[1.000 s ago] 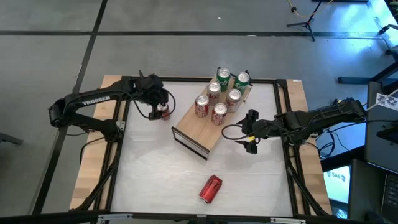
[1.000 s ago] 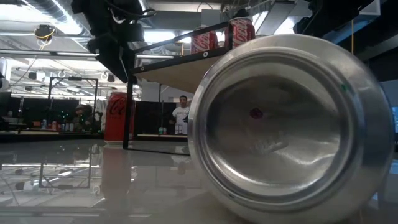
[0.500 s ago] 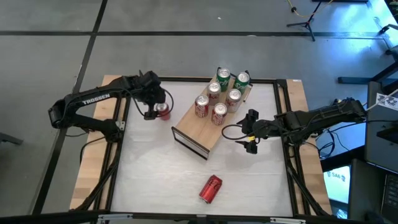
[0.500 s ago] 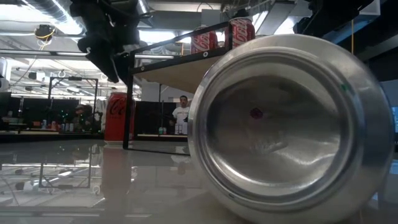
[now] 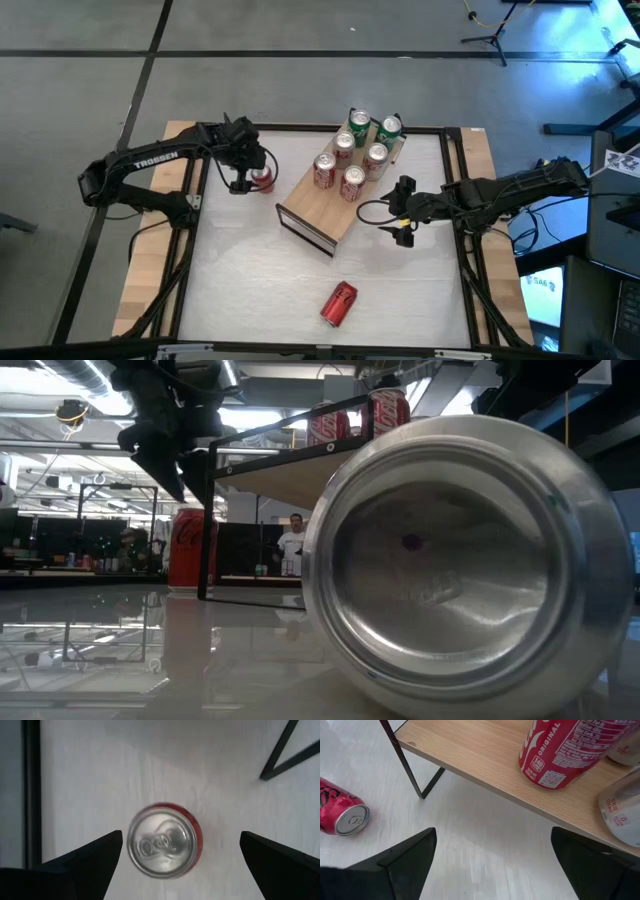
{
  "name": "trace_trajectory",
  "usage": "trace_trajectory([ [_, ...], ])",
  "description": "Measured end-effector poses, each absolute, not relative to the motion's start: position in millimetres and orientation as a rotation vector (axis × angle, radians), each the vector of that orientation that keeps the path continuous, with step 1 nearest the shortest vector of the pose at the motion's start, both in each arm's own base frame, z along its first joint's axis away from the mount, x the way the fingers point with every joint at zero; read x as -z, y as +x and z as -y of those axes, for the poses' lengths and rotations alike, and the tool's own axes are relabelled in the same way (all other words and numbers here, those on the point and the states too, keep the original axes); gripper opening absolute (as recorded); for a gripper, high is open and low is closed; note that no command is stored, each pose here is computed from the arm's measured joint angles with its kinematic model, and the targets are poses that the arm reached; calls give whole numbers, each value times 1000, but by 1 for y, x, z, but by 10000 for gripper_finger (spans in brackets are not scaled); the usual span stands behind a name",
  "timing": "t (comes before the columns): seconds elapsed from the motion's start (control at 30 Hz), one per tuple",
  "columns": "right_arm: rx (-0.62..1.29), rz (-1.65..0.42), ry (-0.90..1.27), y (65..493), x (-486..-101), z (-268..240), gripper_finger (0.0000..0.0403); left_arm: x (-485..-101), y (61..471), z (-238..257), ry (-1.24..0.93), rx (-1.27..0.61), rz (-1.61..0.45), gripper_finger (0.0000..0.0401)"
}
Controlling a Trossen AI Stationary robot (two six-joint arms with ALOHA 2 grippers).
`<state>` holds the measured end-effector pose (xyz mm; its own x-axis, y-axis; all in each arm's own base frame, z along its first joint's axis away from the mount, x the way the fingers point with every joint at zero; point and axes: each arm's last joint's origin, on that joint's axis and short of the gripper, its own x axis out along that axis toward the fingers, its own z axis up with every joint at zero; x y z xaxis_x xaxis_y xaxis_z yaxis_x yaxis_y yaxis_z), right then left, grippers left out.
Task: Place canned beverage on shelf
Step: Put the left red-black soda can on the shelf
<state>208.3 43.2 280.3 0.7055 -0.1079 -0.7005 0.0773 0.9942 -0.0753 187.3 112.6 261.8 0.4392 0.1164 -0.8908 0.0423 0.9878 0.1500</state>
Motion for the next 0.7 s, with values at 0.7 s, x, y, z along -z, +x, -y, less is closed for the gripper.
trace_trajectory([
  [0.7,102,-781,-41,208,-280,-43,388,-260,187,-112,180,-30,-1125,393],
])
